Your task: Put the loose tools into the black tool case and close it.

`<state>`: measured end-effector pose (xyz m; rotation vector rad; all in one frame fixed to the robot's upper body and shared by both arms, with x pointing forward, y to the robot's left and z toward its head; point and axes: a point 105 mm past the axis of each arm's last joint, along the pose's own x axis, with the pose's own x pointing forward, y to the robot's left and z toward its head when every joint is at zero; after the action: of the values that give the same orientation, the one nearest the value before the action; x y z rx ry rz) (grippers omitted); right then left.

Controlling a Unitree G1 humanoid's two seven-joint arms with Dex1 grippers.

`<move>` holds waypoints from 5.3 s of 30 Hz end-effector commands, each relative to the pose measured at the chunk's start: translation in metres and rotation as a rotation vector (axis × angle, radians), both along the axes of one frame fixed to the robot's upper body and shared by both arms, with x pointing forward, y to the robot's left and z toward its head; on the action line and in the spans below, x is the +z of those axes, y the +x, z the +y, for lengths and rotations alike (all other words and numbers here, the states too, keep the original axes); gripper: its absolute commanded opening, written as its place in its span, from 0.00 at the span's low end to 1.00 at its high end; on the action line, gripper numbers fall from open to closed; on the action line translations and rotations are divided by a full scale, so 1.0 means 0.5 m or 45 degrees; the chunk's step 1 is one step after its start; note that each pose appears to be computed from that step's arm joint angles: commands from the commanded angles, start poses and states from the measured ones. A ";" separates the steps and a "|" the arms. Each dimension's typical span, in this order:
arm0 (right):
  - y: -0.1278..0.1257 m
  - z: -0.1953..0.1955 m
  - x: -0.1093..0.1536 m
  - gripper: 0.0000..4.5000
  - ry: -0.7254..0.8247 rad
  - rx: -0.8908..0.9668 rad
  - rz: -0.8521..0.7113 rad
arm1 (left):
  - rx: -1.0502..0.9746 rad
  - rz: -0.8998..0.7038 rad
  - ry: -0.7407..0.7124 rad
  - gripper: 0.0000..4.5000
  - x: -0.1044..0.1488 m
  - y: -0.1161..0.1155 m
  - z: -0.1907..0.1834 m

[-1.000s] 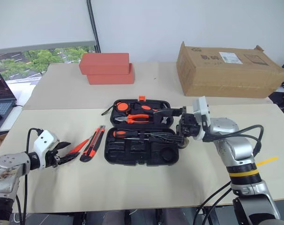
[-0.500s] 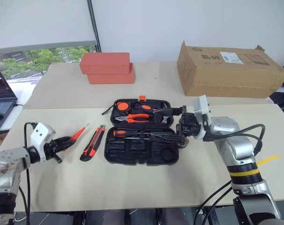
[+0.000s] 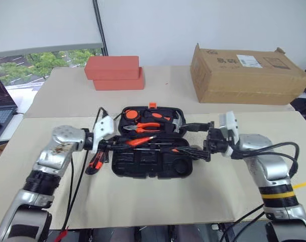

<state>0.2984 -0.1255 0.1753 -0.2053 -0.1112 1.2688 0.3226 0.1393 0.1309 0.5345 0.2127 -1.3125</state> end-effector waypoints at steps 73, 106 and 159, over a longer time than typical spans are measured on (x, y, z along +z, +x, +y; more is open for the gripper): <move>-0.022 -0.012 0.023 1.00 -0.022 -0.063 -0.118 | -0.131 -0.097 0.080 0.99 0.085 0.000 -0.004; -0.020 -0.004 0.022 1.00 -0.012 -0.050 -0.130 | 0.281 -0.057 -0.024 0.01 -0.077 -0.006 -0.015; -0.015 0.047 0.041 1.00 0.013 0.160 -0.133 | 1.211 0.213 -0.230 0.74 -0.119 -0.103 0.187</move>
<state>0.2939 -0.1042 0.1841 -0.2314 -0.1647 1.3744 0.2704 0.2257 0.0752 0.1416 0.3982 -0.4736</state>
